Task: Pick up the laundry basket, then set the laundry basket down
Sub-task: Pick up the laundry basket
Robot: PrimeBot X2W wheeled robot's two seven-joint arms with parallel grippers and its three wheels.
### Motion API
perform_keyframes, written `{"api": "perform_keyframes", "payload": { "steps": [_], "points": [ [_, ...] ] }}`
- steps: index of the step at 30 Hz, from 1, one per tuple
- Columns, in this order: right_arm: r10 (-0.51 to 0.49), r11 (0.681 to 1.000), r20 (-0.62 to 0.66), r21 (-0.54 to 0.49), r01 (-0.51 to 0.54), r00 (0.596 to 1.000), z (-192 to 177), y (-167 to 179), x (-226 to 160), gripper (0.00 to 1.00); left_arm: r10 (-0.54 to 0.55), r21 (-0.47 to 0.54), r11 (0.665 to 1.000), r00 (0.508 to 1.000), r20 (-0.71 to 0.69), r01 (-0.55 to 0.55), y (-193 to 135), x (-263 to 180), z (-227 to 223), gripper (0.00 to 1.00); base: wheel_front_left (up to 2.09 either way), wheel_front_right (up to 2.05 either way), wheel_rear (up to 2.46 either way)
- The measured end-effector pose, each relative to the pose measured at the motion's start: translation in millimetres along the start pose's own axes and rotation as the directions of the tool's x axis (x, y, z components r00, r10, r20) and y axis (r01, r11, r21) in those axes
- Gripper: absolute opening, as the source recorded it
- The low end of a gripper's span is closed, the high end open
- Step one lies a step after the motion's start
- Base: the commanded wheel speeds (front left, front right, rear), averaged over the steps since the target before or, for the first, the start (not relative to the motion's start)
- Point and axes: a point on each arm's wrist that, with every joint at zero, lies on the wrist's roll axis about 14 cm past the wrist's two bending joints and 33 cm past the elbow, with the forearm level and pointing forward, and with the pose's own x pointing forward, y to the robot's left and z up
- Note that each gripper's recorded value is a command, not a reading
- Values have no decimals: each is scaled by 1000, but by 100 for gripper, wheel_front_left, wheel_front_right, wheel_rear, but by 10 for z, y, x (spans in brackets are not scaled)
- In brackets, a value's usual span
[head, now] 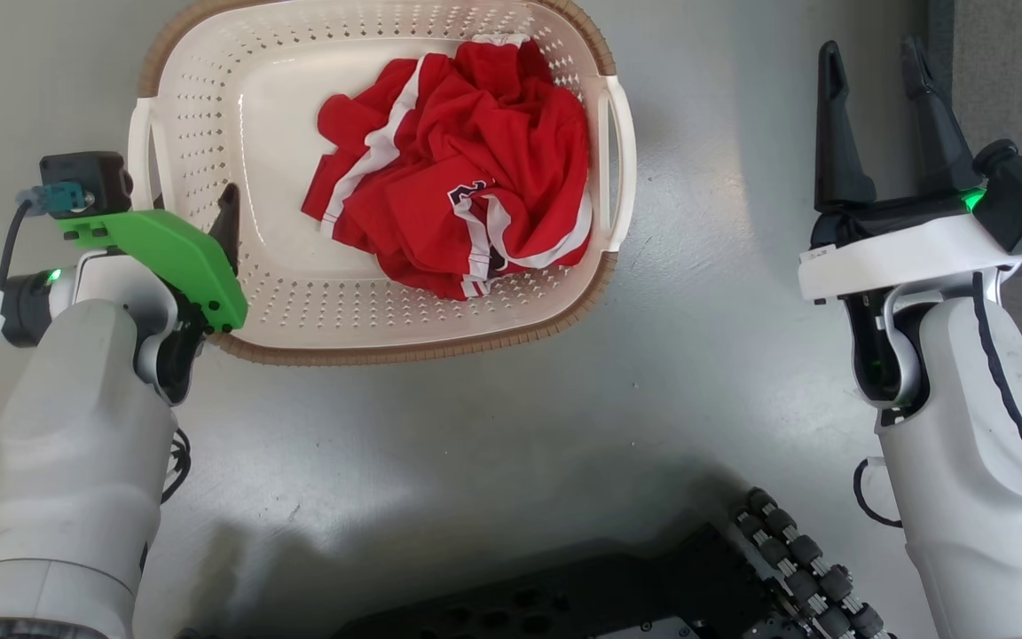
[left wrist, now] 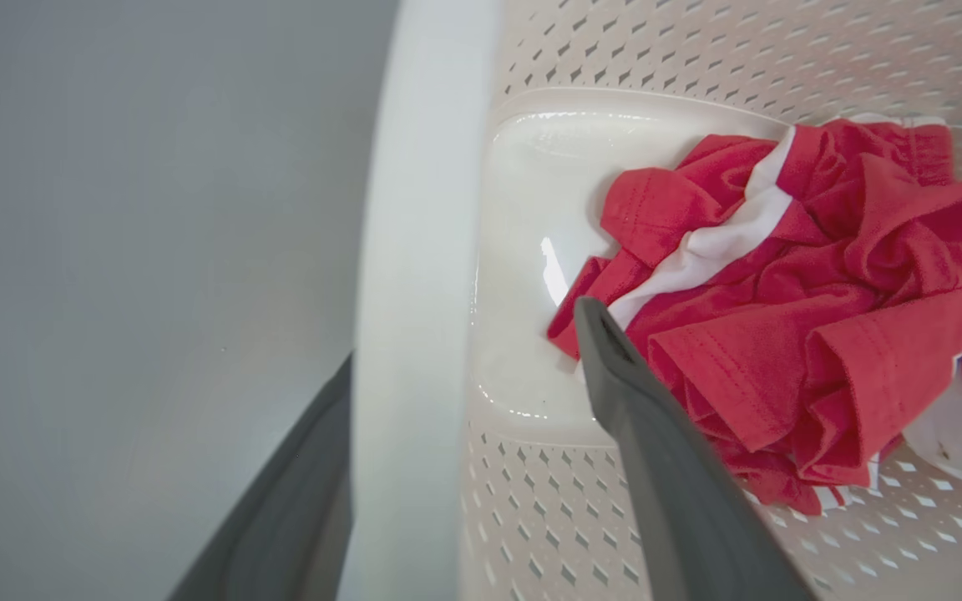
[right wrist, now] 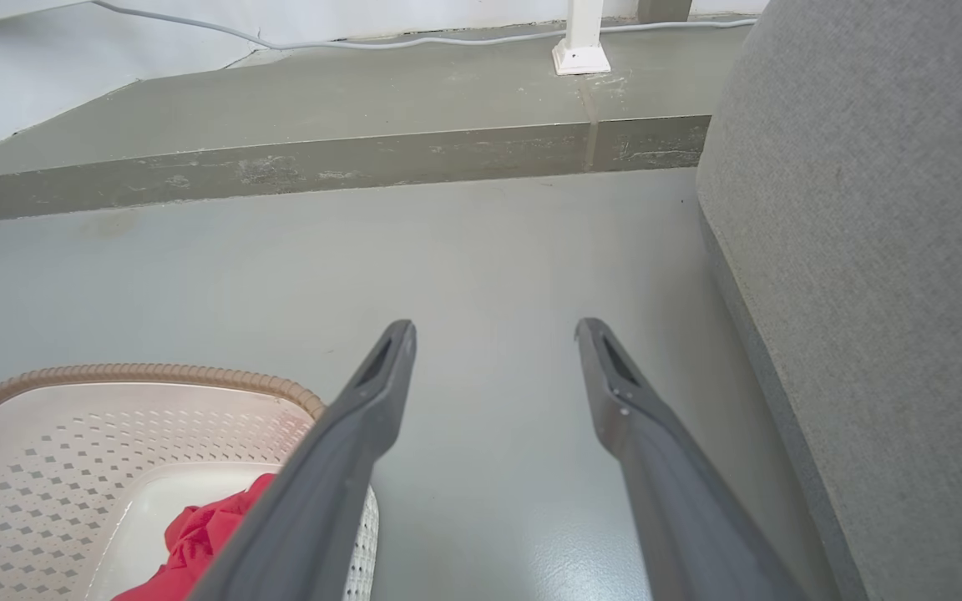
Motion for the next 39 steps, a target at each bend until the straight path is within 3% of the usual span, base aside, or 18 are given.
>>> {"api": "perform_keyframes", "payload": {
  "steps": [9,15,28,36,39],
  "points": [
    [-7,1000,11,-4,7,1000,66,-17,-13,100,-12,20,1000,988,156,9,-59,-92,330,100,0,0,0],
    [0,1000,44,-11,1,999,247,-5,-52,100,-49,95,995,934,354,16,-198,-324,798,100,0,0,0],
    [-22,1000,129,-13,24,991,681,-64,-257,100,-110,199,980,876,469,17,-522,-880,1175,100,0,0,0],
    [-24,1000,187,-2,25,982,958,-47,-450,100,-142,231,973,741,656,-19,-770,-1519,1775,100,0,0,0],
    [-20,1000,205,-2,21,979,1042,-24,-534,100,-141,235,971,713,687,-35,-803,-1724,1806,100,0,0,0]
  ]
}}
